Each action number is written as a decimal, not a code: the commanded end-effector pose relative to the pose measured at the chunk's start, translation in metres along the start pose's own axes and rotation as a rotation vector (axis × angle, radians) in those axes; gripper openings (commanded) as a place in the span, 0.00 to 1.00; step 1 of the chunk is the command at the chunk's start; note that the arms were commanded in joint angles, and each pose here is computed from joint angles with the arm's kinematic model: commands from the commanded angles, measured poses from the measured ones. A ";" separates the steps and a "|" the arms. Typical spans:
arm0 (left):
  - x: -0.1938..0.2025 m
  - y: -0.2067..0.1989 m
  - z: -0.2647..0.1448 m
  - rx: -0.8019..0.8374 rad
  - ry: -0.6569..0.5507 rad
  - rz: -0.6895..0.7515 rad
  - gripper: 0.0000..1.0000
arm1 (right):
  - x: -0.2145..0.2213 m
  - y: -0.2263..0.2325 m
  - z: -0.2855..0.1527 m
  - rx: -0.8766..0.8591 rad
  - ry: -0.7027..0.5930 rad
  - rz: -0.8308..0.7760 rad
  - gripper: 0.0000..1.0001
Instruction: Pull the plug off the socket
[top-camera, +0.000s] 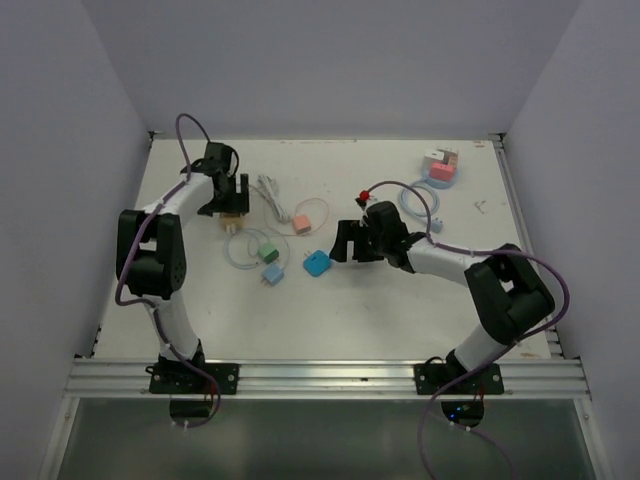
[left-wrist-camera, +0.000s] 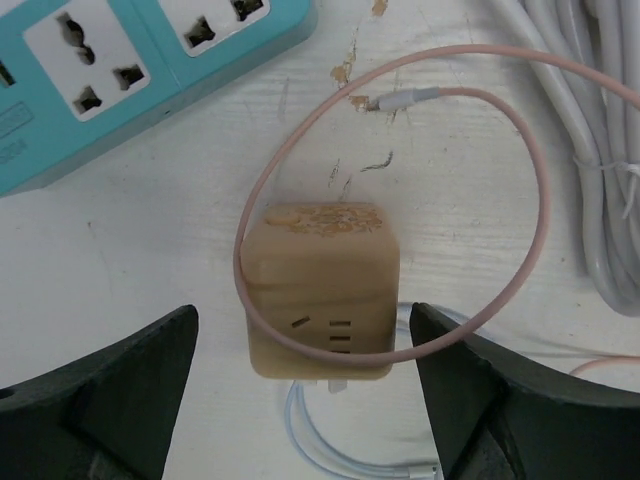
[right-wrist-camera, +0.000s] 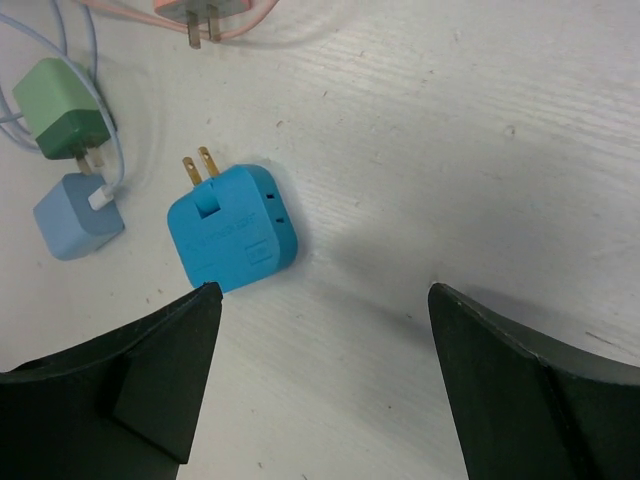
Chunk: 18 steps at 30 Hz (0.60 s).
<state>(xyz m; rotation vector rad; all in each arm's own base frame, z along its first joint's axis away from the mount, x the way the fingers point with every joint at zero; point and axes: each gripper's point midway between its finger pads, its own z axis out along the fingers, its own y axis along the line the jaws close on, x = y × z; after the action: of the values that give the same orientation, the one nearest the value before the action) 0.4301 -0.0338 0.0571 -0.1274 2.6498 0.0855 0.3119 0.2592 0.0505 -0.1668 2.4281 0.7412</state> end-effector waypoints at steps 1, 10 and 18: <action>-0.032 0.013 -0.048 -0.020 -0.127 -0.030 0.91 | -0.028 -0.011 -0.018 0.103 -0.074 -0.039 0.88; -0.055 0.005 -0.146 0.124 -0.394 -0.091 1.00 | -0.073 -0.071 -0.055 0.418 -0.171 0.013 0.90; -0.020 0.015 -0.216 0.214 -0.713 -0.131 1.00 | -0.125 -0.124 -0.070 0.589 -0.236 0.101 0.90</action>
<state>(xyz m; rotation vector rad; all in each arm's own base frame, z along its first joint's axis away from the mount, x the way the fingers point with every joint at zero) 0.3505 -0.0360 0.2547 -0.1395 2.0220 -0.1340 0.3960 0.1330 0.1062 0.2157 2.3381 0.1615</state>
